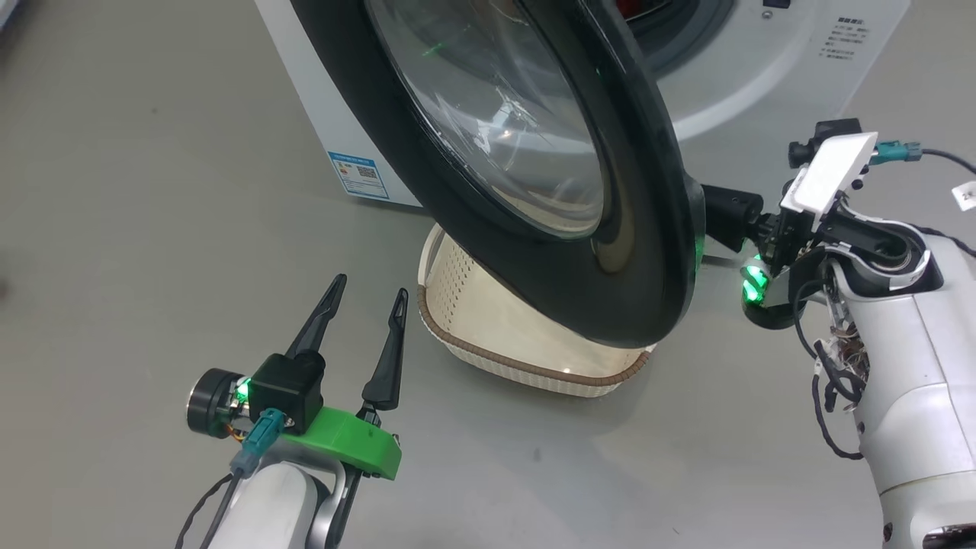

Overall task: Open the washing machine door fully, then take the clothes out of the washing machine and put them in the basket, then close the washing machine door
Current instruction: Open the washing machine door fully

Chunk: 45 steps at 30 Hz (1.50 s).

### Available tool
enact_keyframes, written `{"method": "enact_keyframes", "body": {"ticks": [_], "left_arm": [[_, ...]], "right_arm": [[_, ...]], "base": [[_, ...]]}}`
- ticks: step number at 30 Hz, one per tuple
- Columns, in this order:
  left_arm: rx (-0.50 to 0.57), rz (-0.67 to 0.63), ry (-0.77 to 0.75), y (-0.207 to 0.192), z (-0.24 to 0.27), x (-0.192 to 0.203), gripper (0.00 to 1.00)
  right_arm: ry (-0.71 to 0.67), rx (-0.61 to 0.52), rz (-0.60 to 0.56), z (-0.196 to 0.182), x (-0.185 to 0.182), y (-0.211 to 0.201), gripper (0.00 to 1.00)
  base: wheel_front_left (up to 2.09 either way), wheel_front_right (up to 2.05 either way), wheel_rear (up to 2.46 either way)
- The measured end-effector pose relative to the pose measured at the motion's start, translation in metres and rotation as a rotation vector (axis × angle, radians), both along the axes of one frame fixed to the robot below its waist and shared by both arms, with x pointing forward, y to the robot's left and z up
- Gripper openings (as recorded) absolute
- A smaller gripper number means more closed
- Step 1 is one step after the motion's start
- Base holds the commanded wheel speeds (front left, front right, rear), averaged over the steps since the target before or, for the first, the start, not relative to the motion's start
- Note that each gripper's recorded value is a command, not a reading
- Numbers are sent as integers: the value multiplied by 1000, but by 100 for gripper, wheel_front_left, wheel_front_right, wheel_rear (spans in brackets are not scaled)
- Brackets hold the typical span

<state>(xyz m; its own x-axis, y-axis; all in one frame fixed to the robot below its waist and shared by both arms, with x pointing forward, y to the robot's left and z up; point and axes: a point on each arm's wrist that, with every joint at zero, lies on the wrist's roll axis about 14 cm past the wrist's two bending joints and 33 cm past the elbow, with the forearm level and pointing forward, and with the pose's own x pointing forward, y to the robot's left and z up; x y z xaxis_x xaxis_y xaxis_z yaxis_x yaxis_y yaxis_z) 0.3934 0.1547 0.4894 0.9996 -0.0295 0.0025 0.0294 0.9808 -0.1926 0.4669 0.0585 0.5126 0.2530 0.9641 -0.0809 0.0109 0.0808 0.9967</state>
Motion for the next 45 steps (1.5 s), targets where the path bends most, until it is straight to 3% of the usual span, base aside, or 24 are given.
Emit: {"method": "enact_keyframes", "body": {"ticks": [31,45], "left_arm": [[10,185,-17,53,11,-55,100],[7,208,-28,59,14,-58,100]], "right_arm": [[-11,18,377,2,-106,93,0],[-13,59,423,5,-139,105,0]], "base": [[0,0,0],[0,0,0]]}}
